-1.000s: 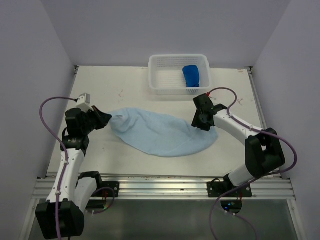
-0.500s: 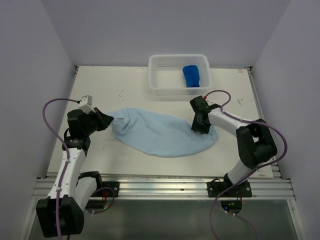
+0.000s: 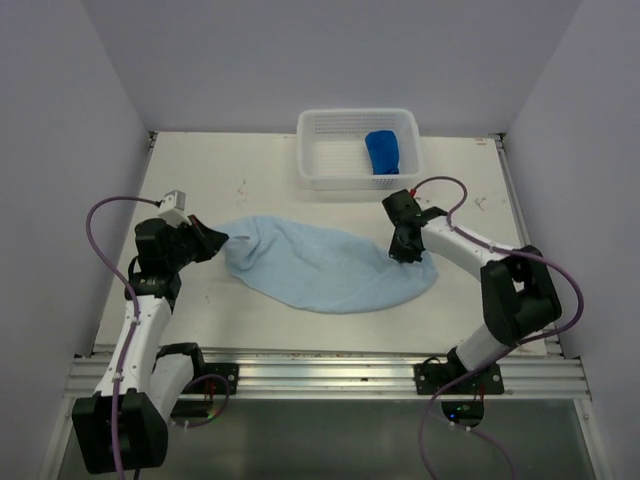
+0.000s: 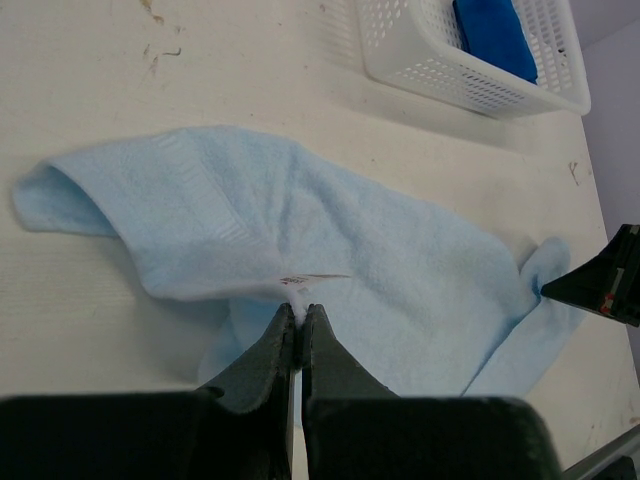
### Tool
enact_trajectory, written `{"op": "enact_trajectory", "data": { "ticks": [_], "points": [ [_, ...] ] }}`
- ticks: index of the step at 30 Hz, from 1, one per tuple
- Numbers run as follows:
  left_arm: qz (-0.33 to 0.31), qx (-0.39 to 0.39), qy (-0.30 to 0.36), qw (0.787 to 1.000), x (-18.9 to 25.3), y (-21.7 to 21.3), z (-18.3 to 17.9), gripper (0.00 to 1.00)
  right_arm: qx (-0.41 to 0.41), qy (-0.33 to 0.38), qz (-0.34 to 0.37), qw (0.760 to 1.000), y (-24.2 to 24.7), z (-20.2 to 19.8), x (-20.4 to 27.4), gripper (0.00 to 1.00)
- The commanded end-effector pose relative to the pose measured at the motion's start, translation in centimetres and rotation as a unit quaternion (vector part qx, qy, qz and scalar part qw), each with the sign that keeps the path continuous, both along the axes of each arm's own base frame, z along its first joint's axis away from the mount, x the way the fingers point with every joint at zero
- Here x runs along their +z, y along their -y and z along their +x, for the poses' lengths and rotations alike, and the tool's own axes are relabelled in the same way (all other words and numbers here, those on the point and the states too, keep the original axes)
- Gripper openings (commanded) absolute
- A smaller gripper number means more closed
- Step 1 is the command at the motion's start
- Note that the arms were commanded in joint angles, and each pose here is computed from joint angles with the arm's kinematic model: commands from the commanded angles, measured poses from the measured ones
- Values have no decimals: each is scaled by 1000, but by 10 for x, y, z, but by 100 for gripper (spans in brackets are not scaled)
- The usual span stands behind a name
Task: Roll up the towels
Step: Flatten the towel
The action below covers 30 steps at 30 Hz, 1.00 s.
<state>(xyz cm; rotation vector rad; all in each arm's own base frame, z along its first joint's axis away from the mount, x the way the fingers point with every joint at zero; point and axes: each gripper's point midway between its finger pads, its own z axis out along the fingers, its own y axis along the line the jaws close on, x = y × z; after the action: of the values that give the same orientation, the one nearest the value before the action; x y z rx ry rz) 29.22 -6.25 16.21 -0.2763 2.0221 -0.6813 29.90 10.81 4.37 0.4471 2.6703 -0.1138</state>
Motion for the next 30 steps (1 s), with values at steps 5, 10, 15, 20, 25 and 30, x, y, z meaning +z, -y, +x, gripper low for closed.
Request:
{"op": "enact_trajectory", "data": {
  "ticks": [5, 10, 15, 20, 25, 30],
  "points": [
    [-1, -2, 31, 1000, 20, -1, 6, 0, -8, 61, -3, 998, 6, 10, 49, 0],
    [4, 17, 40, 999, 40, -7, 17, 0, -14, 97, -8, 995, 15, 12, 82, 0],
    [-27, 43, 51, 997, 75, -13, 37, 0, -57, 155, 11, 986, 44, 26, 135, 0],
    [-69, 75, 85, 991, 121, -28, 61, 0, -97, 203, 71, 972, 76, 49, 186, 0],
    [-102, 118, 108, 982, 158, -43, 80, 0, -122, 237, 126, 956, 95, 74, 231, 0],
    [-141, 139, 144, 970, 206, -51, 83, 0, -142, 300, 154, 931, 105, 88, 293, 0]
  ]
}}
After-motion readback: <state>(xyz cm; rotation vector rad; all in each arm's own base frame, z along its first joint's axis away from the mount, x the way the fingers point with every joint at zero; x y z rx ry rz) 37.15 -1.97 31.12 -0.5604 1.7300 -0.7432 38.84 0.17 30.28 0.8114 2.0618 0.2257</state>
